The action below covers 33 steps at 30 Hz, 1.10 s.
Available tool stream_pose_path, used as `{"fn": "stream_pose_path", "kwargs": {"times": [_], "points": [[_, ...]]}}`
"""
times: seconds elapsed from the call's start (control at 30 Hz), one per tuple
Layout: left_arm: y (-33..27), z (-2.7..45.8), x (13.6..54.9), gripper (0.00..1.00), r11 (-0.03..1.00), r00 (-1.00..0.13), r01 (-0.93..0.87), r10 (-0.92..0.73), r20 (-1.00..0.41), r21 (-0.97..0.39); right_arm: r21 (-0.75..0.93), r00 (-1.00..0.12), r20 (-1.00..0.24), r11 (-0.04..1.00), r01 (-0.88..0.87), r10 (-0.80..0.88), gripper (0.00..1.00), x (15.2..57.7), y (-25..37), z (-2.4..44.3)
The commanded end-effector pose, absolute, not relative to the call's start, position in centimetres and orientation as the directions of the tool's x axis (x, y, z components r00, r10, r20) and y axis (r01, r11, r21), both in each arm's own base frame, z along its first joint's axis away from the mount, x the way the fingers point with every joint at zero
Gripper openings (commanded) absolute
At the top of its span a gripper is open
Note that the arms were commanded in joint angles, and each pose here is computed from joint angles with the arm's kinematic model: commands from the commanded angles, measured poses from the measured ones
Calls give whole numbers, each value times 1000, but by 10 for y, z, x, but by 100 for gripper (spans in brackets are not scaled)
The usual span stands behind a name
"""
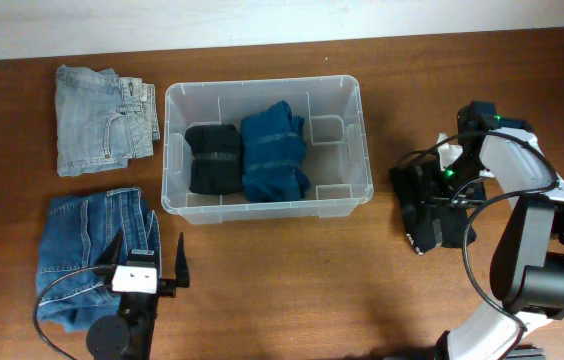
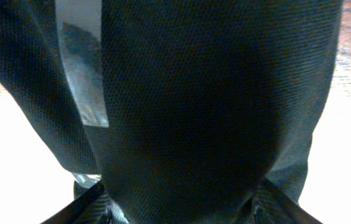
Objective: Pack container
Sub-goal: 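Move the right gripper to the remaining black cloth and grasp it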
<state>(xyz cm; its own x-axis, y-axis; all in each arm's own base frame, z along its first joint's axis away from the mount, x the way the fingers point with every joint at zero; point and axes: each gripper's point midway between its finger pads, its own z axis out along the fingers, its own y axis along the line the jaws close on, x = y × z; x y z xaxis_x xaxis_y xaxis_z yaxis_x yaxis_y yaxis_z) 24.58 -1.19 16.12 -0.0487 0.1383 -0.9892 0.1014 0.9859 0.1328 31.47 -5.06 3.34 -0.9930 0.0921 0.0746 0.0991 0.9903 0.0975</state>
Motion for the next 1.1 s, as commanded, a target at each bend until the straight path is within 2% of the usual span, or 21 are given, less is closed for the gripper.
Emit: {"fn": "stream_pose_path", "kwargs": {"times": [0.0, 0.13, 0.3, 0.4, 0.47, 0.5, 0.73, 1.07], "points": [[-11, 161, 245, 99, 983, -46, 97, 158, -986, 153, 137, -988, 107, 982, 126, 112, 57, 310, -44, 25], [-11, 161, 245, 99, 983, -46, 97, 158, -986, 153, 137, -987, 105, 982, 133, 119, 58, 311, -44, 26], [-11, 161, 245, 99, 983, -46, 97, 158, -986, 153, 127, -970, 97, 964, 234, 223, 56, 317, -45, 27], [-11, 161, 245, 99, 983, -46, 97, 158, -986, 153, 145, -957, 82, 946, 289, 280, 50, 323, -43, 28], [-11, 161, 245, 99, 983, -46, 97, 158, -986, 153, 181, -949, 75, 932, 315, 306, 38, 329, -39, 30], [-11, 161, 245, 99, 983, -46, 97, 158, -986, 153, 201, -943, 72, 922, 331, 324, 37, 332, -37, 32], [-11, 161, 245, 99, 983, -46, 97, 158, -986, 153, 322, -918, 55, 863, 389, 394, 35, 350, -39, 58], [-11, 161, 245, 99, 983, -46, 97, 158, -986, 153, 323, -914, 12, 864, 387, 405, 34, 367, -53, 130]]}}
